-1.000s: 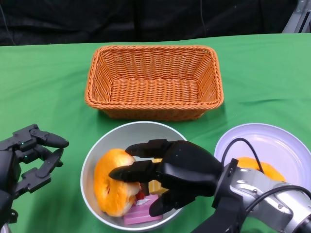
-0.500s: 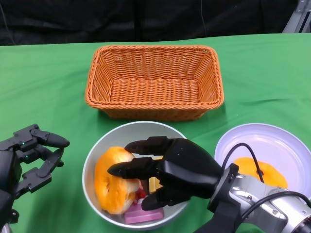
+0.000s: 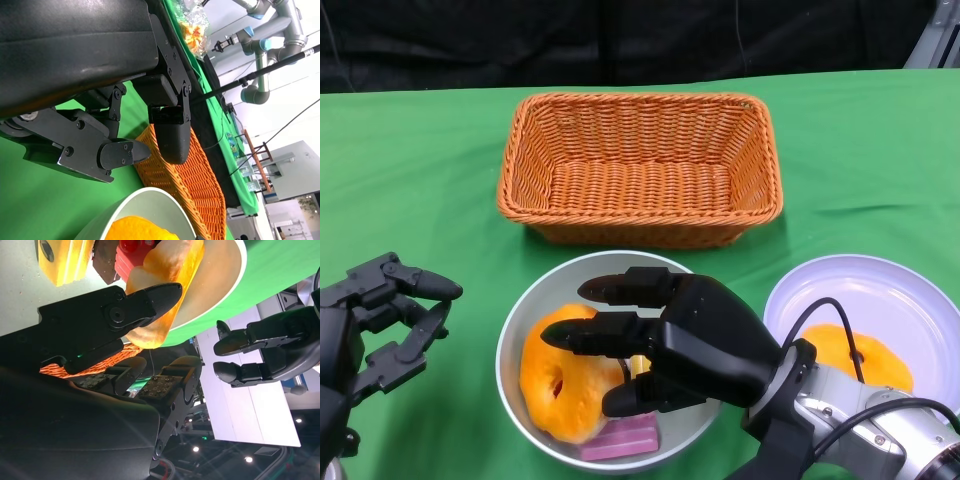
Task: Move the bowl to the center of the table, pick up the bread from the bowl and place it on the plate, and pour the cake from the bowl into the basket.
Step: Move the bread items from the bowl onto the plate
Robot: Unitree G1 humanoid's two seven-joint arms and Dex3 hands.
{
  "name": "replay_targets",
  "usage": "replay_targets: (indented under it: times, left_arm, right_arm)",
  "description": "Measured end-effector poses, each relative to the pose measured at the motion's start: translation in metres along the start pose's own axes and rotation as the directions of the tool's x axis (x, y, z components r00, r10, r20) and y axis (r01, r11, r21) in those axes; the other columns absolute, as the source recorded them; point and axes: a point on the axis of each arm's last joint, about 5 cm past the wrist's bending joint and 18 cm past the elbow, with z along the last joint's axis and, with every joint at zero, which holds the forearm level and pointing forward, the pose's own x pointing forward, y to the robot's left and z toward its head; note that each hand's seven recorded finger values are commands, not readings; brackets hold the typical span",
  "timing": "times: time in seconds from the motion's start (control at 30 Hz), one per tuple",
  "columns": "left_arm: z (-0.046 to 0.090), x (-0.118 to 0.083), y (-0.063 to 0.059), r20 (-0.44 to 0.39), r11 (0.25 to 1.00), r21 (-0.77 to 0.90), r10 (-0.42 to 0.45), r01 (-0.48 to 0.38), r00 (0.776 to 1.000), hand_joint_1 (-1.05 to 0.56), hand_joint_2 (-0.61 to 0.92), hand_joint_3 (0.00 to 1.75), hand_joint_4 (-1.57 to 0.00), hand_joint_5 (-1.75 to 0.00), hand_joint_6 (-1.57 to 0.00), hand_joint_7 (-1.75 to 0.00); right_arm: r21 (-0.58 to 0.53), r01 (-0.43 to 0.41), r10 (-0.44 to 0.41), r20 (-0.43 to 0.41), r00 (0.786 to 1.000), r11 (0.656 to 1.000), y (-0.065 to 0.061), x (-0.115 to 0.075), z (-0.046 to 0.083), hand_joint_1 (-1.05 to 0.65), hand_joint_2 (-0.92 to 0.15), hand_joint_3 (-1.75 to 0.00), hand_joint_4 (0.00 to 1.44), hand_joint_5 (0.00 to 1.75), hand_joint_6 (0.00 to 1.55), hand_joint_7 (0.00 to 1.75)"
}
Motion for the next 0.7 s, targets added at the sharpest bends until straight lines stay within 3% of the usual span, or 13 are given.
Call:
replay_targets:
  times: [0.13,0.37,0.7]
  left_arm:
    - [0.0,0.0,0.0,-0.002,1.0,0.006,-0.004,0.004,1.0,-0.09,0.78,0.54,-0.69,-1.48,-0.83,-1.01]
    - [-0.001,0.0,0.0,-0.001,1.0,-0.013,0.009,-0.009,1.0,-0.05,0.81,0.51,-0.77,-1.39,-0.83,-0.98]
    - [-0.002,-0.001,0.0,-0.013,1.0,-0.014,0.009,-0.009,1.0,-0.04,0.85,0.44,-0.8,-1.34,-0.86,-0.94]
  right_arm:
    - [-0.005,-0.01,0.01,-0.002,1.0,1.0,-0.001,0.0,0.0,-0.57,-0.84,0.0,0.54,0.1,0.69,0.01]
    - [-0.041,-0.236,0.234,-0.041,0.971,0.971,-0.011,0.001,-0.002,-0.53,-0.76,0.0,0.44,0.03,0.63,0.01]
    - [-0.086,-0.297,0.295,-0.033,0.955,0.951,-0.016,0.005,-0.004,-0.53,-0.79,0.0,0.43,0.01,0.62,0.0]
